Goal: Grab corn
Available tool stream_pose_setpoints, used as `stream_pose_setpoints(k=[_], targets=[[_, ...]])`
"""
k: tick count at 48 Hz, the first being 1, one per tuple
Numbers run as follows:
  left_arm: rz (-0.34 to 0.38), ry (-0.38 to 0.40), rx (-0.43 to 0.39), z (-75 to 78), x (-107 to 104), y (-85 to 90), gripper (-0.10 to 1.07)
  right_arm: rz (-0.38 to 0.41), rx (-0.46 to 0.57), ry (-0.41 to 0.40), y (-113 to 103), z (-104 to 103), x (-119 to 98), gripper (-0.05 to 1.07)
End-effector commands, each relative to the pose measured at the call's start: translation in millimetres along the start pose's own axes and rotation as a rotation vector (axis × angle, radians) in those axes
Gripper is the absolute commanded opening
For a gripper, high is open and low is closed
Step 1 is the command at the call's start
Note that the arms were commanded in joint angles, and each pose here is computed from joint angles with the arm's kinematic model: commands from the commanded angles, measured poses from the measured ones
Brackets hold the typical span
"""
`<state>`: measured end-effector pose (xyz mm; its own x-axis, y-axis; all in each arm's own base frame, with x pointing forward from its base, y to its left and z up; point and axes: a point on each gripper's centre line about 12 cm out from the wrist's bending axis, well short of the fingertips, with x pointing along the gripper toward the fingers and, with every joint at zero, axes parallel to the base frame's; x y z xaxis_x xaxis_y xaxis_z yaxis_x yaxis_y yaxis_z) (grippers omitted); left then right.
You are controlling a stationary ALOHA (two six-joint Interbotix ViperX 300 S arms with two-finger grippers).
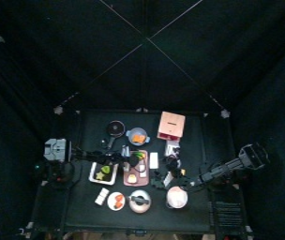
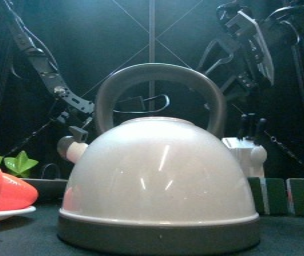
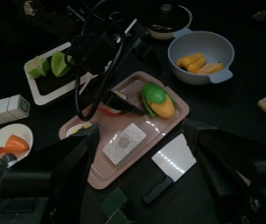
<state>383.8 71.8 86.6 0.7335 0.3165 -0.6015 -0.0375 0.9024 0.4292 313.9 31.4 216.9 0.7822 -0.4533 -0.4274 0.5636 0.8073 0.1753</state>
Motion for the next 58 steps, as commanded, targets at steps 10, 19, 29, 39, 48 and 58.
stream_pose_setpoints(k=[10,19,29,39,48,58], targets=[[0.020,-0.011,-0.011,4.2,2.5,7.0,0.95,0.008,0.019,-0.017,3.2,8.3,-1.2,1.04],[0.021,-0.010,-0.013,3.5,1.3,7.8,0.70,0.007,0.020,-0.015,3.6,7.9,-1.2,1.04],[0.029,-0.095,-0.019,25.4,-33.1,11.8,0.67,0.011,0.027,-0.015,6.6,9.7,-1.4,1.04],[0.008,-0.215,-0.033,46.1,-86.8,3.4,0.67,0.018,0.044,-0.024,10.9,15.6,-1.9,1.04],[0.061,-0.263,-0.086,46.5,-104.7,5.3,0.67,0.013,0.047,-0.023,9.8,15.4,-0.5,1.04],[0.056,-0.289,-0.179,57.2,-110.3,-0.3,0.67,0.012,0.099,-0.025,11.7,21.6,2.3,1.04]])
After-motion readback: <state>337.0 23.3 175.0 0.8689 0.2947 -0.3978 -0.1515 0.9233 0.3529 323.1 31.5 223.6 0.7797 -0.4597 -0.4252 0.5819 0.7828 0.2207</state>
